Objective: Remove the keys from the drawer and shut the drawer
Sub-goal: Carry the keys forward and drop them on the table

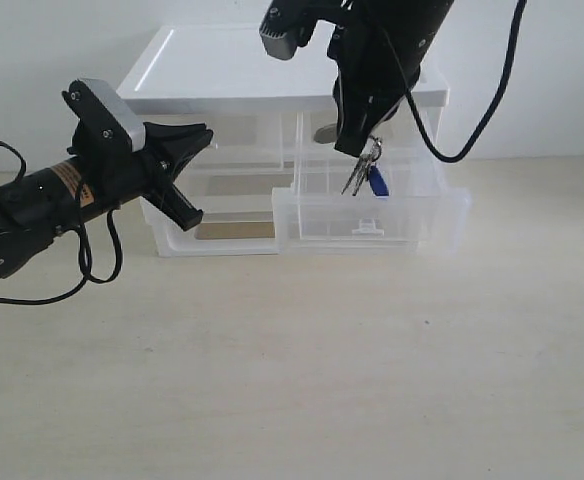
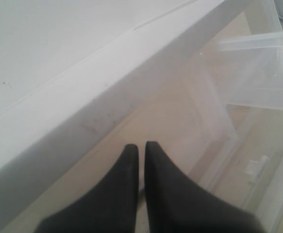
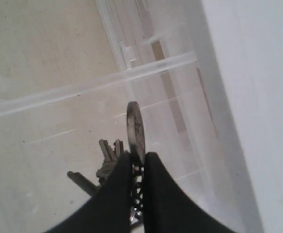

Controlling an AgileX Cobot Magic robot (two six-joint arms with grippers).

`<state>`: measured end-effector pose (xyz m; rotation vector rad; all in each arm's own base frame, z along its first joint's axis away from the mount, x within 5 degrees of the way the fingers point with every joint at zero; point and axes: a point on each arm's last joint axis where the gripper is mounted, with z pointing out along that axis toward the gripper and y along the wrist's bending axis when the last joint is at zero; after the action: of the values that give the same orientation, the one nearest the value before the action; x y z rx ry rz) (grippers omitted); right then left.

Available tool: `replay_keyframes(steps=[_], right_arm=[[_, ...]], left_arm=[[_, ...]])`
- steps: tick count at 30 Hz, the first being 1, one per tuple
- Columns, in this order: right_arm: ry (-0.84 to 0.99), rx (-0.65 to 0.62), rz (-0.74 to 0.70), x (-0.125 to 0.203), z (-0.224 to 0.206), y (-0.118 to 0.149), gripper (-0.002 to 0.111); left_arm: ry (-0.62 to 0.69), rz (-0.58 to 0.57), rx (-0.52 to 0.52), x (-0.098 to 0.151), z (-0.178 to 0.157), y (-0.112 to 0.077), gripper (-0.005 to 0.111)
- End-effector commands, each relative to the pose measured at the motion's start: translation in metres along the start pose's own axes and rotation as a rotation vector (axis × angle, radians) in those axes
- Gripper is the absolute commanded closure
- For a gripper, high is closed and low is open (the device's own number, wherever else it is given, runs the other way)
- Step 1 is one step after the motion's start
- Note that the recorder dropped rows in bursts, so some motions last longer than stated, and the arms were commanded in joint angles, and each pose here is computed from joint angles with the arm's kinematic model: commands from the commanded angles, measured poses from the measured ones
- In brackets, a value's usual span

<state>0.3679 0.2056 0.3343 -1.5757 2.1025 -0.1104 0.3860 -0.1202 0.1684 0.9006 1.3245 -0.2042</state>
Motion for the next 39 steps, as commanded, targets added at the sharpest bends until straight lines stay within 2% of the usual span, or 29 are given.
replay_keyframes(steps=[1,10,14,25,29,35,39], right_arm=[[-0.034,0.024,-0.018,-0.003,-0.018,0.002,0.108],[-0.137,0.094,-0.037,-0.008,-0.080,0.012,0.108],[-0.177,0.079,-0.064,-0.019,-0.101,0.033,0.108],[-0.191,-0.044,-0.144,-0.050,-0.112,0.091,0.108],[-0.169,-0.091,-0.148,-0.054,-0.103,0.110,0.108],[-0.101,-0.137,-0.146,-0.043,-0.067,0.124,0.108],[-0.077,-0.234,-0.112,-0.033,-0.040,0.142,0.108]], left_arm=[[0.143,-0.047,-0.047,0.018,-0.001,0.006,0.102],[0.140,-0.047,-0.047,0.018,-0.001,0.006,0.102],[0.140,-0.047,-0.047,0.018,-0.001,0.006,0.102],[0.116,-0.053,-0.052,0.016,-0.001,0.007,0.102],[0.119,-0.053,-0.054,0.017,-0.002,0.007,0.102],[0.124,-0.074,-0.067,0.019,-0.004,0.011,0.102],[0.129,-0.093,-0.082,0.021,-0.006,0.015,0.102]])
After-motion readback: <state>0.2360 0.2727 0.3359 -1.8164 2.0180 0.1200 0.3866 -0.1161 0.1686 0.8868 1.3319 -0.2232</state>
